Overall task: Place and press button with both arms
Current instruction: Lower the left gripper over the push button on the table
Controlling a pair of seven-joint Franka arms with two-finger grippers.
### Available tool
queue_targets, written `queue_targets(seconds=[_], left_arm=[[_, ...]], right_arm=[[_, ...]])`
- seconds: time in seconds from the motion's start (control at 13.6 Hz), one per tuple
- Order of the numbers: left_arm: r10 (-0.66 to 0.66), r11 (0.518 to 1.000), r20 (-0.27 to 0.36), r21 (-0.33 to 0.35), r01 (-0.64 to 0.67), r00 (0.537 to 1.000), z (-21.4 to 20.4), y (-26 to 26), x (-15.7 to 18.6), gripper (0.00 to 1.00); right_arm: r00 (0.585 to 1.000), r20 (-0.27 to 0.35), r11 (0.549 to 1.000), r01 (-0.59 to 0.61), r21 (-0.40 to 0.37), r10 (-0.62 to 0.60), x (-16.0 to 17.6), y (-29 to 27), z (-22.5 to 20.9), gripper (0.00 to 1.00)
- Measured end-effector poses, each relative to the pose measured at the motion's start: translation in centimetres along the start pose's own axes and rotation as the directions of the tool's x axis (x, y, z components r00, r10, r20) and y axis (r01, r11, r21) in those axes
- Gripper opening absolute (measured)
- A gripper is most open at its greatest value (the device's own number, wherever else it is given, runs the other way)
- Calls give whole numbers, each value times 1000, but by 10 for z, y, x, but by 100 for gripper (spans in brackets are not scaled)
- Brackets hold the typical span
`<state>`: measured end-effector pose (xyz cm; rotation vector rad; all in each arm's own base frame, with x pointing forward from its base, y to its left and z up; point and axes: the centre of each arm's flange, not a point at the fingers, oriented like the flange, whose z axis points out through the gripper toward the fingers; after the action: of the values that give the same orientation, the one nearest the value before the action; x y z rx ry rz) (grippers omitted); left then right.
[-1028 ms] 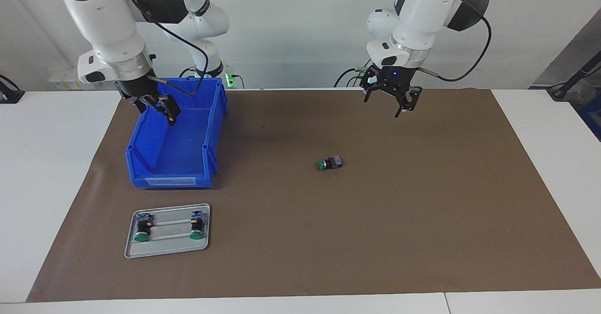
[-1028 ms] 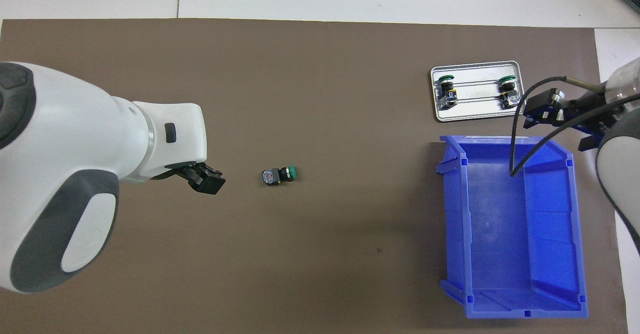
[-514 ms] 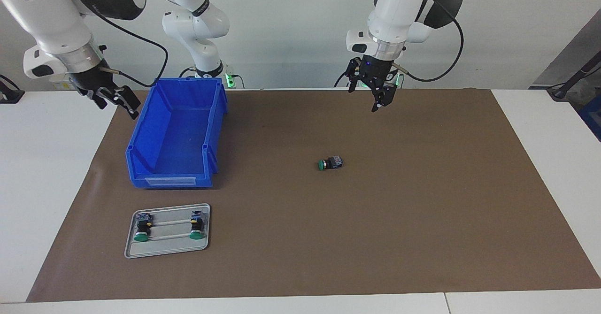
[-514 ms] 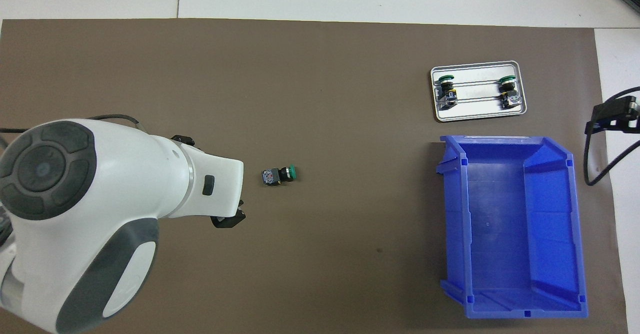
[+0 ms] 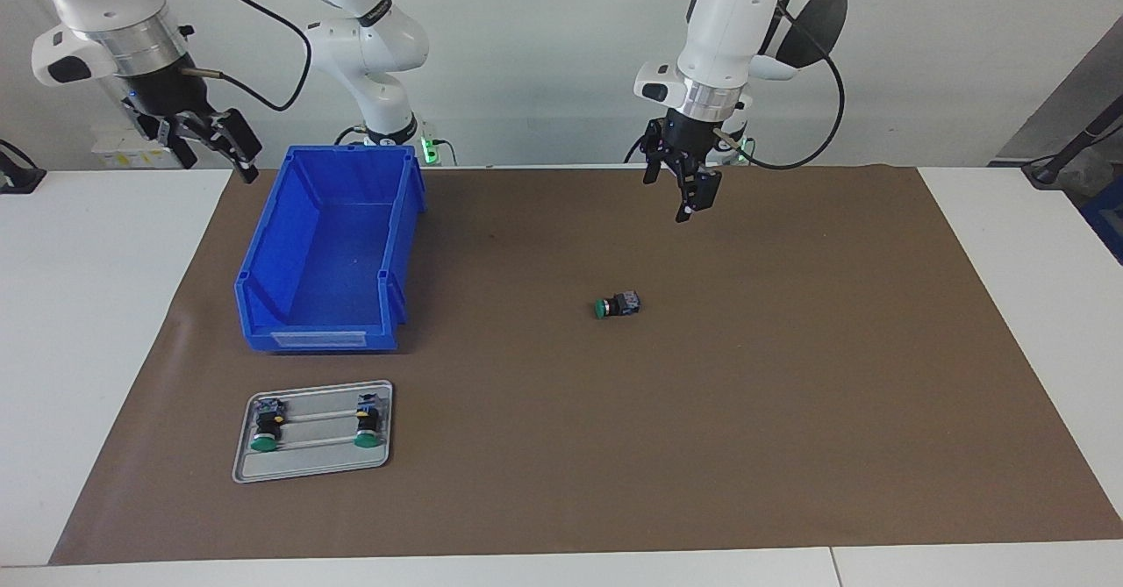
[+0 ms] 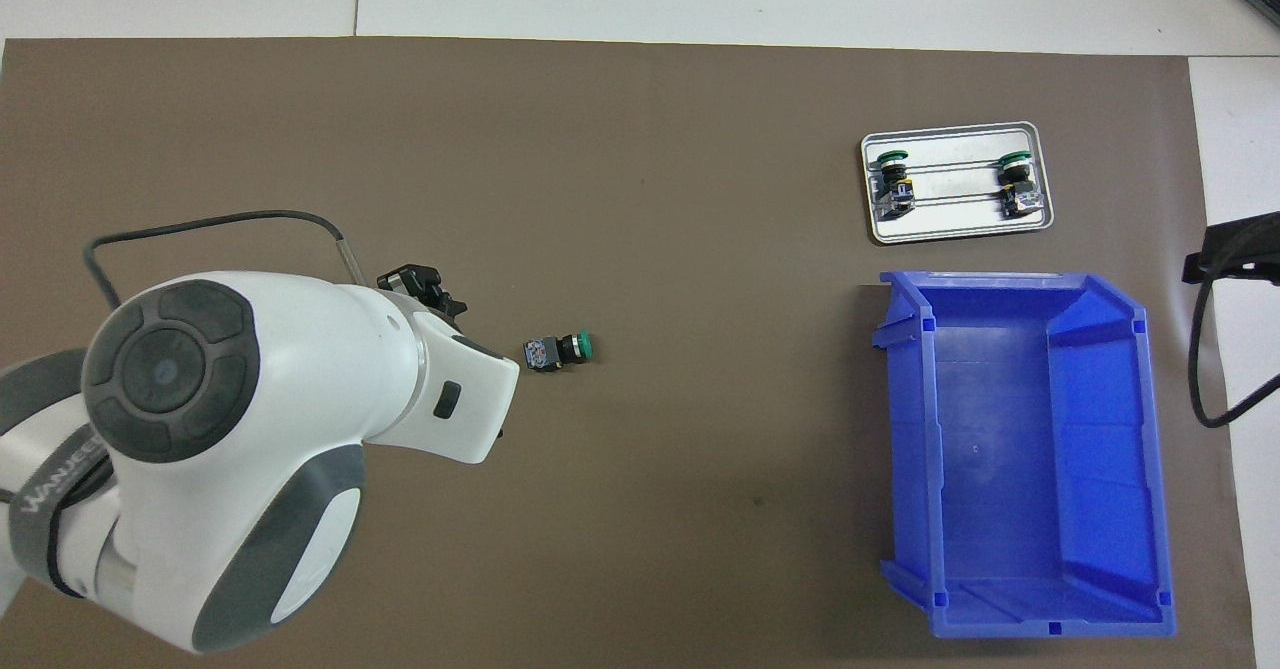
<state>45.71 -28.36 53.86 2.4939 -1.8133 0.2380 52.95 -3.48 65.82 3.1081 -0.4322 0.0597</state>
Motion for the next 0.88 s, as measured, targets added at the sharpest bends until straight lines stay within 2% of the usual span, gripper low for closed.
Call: queue_targets(seconds=[0.07,0.15,0.22,0.37,0.44,0.66,0.88], left_arm=[[11,1000,-1,-2,-11,1000,10,2,5,78],[19,1000,-6,0,-19,1000,21,3,11,79],[28,1000,-15,5,-27,1000,35,2,19,86],[44,999,-29,11,-44,999,70,1,33,87],[55,998,-35,16,-54,998,87,0,36,87],[118,992,-57,49,-115,991,123,-2,30,96],[129,991,-55,52,-126,990,151,-1,23,96]], right_arm=[[1000,4,1000,13,-3,-13,-1,-4,2,100],[999,10,999,45,-12,-45,-1,-5,6,100],[995,13,994,102,-25,-102,-1,-4,11,100],[984,13,983,178,-44,-177,1,-2,17,100],[982,17,981,191,-44,-190,1,-1,19,100],[978,59,978,205,-44,-202,-5,0,21,100],[977,67,978,205,-31,-203,-8,-1,20,100]])
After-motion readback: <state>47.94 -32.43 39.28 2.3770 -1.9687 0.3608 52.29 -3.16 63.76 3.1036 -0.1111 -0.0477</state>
